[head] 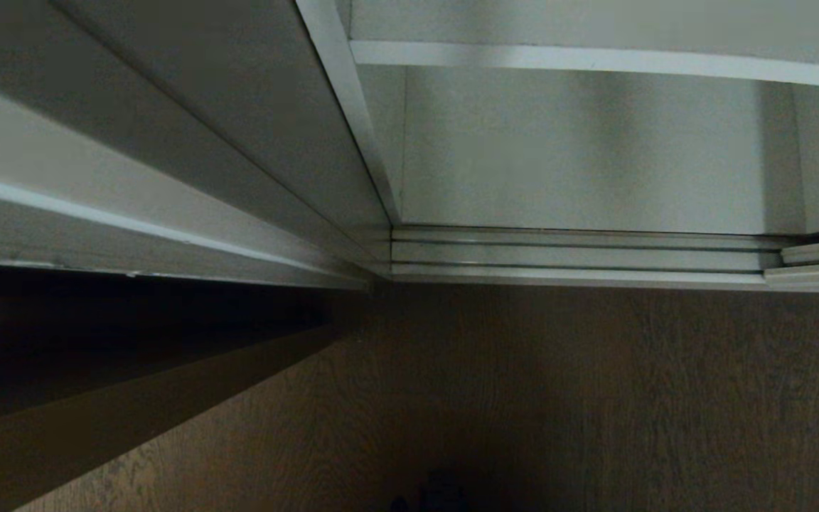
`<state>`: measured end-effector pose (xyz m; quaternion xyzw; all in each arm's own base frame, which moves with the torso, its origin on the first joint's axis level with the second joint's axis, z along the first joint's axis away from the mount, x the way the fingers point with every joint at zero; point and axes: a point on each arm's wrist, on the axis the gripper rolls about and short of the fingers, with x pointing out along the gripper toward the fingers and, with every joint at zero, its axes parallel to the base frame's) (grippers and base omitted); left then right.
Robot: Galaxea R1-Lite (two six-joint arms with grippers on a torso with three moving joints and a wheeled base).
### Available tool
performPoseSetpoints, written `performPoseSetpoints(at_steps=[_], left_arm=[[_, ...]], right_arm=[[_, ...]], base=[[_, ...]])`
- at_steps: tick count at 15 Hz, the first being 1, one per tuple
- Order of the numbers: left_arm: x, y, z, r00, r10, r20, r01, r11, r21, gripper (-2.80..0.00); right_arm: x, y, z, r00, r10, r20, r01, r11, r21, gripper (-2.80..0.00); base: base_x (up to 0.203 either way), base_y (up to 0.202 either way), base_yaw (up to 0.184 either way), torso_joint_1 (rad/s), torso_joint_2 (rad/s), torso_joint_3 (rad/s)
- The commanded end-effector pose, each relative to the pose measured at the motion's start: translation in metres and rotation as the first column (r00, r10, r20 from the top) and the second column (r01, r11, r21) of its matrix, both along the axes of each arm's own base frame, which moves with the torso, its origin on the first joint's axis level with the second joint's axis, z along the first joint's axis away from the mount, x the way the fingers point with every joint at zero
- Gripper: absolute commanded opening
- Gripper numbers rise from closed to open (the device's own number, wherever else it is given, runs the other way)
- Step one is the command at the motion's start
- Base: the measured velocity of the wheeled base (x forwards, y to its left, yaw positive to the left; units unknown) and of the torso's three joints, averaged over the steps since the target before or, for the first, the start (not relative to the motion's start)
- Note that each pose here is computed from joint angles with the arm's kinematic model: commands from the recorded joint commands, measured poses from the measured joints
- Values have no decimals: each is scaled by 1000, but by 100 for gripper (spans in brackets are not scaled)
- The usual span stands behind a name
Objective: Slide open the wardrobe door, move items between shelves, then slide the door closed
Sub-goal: Place the bag on the higher shelf
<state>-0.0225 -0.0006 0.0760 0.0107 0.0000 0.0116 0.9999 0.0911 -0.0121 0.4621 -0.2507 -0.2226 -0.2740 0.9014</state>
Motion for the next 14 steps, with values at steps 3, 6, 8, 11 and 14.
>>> performPoseSetpoints(at_steps=[3,6,8,11,14], left_arm=[[0,0,0,1000,0,0,0,1000,0,-280],[0,0,0,1000,1,0,-1,1000,0,-280],[0,0,0,1000,0,1,0,1000,0,-280],[0,0,0,1000,1,1,-1,1000,0,-280],[0,0,0,1000,1,0,-1,1000,0,-280]], right_arm=[[-32,3,-30,989,67,-131,-69,998,-13,0],[-44,4,-36,979,99,-176,-101,995,-3,0],[-52,5,-37,981,102,-164,-103,995,4,0],[-63,5,-40,984,94,-151,-95,995,3,0],[-74,5,-51,983,95,-155,-95,995,3,0]], base=[[0,0,0,0,0,0],[0,0,0,0,0,0],[0,0,0,0,0,0],[0,0,0,0,0,0],[0,0,0,0,0,0]])
